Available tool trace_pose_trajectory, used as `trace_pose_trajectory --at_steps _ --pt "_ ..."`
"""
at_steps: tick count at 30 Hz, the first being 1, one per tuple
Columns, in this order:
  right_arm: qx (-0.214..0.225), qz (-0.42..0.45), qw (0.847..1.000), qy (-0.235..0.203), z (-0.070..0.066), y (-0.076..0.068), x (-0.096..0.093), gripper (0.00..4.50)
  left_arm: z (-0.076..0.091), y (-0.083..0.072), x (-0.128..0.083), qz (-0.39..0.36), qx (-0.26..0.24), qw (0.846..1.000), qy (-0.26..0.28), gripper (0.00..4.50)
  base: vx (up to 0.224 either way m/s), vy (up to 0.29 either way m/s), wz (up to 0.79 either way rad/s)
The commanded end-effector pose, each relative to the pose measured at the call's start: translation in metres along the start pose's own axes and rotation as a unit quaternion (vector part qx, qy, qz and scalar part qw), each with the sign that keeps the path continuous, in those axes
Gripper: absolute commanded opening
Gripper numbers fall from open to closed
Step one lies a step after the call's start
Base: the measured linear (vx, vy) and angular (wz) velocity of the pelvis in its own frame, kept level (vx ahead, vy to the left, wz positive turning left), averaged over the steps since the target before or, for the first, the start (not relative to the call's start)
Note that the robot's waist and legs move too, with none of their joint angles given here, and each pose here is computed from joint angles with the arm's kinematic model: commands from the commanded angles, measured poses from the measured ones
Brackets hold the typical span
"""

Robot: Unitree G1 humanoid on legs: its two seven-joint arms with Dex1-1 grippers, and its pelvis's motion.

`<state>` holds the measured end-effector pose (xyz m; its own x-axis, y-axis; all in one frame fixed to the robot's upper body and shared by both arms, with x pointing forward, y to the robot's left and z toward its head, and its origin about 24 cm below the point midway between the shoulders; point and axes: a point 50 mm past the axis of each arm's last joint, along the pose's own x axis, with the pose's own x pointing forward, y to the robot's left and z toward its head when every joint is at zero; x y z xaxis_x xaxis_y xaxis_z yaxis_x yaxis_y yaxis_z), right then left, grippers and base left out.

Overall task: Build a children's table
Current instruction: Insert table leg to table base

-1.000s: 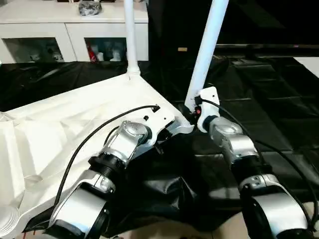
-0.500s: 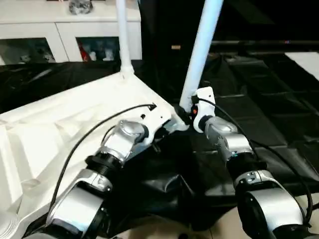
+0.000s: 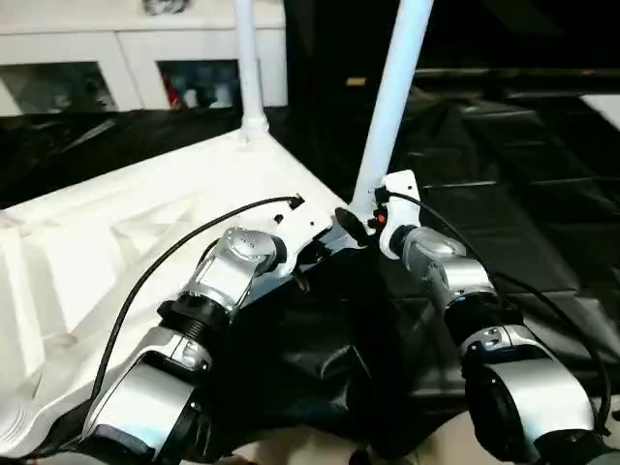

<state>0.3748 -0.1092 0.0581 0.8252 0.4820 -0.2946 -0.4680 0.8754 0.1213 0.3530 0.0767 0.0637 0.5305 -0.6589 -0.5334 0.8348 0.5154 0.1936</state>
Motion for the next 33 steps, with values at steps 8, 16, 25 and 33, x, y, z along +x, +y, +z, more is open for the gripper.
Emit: trace_pose_trajectory --at_steps 8,16,25,33 --pt "-0.053 0.076 0.996 -0.014 0.009 -0.002 -0.01 3.75 0.015 0.004 -0.008 -0.025 0.062 0.997 -0.039 0.0 0.0 0.0 0.0" --pt "-0.101 0.142 0.985 -0.007 0.007 -0.011 -0.03 3.75 0.005 0.005 -0.015 -0.063 0.067 0.995 -0.045 0.0 0.0 0.0 0.0" --pt "-0.126 0.188 0.974 0.015 0.002 -0.018 -0.052 3.75 -0.006 -0.004 -0.028 -0.155 0.097 0.982 -0.054 0.0 0.0 0.0 0.0" --pt "-0.145 0.221 0.963 0.041 -0.005 -0.017 -0.06 3.75 -0.012 -0.006 -0.036 -0.196 0.106 0.973 -0.055 0.0 0.0 0.0 0.0"
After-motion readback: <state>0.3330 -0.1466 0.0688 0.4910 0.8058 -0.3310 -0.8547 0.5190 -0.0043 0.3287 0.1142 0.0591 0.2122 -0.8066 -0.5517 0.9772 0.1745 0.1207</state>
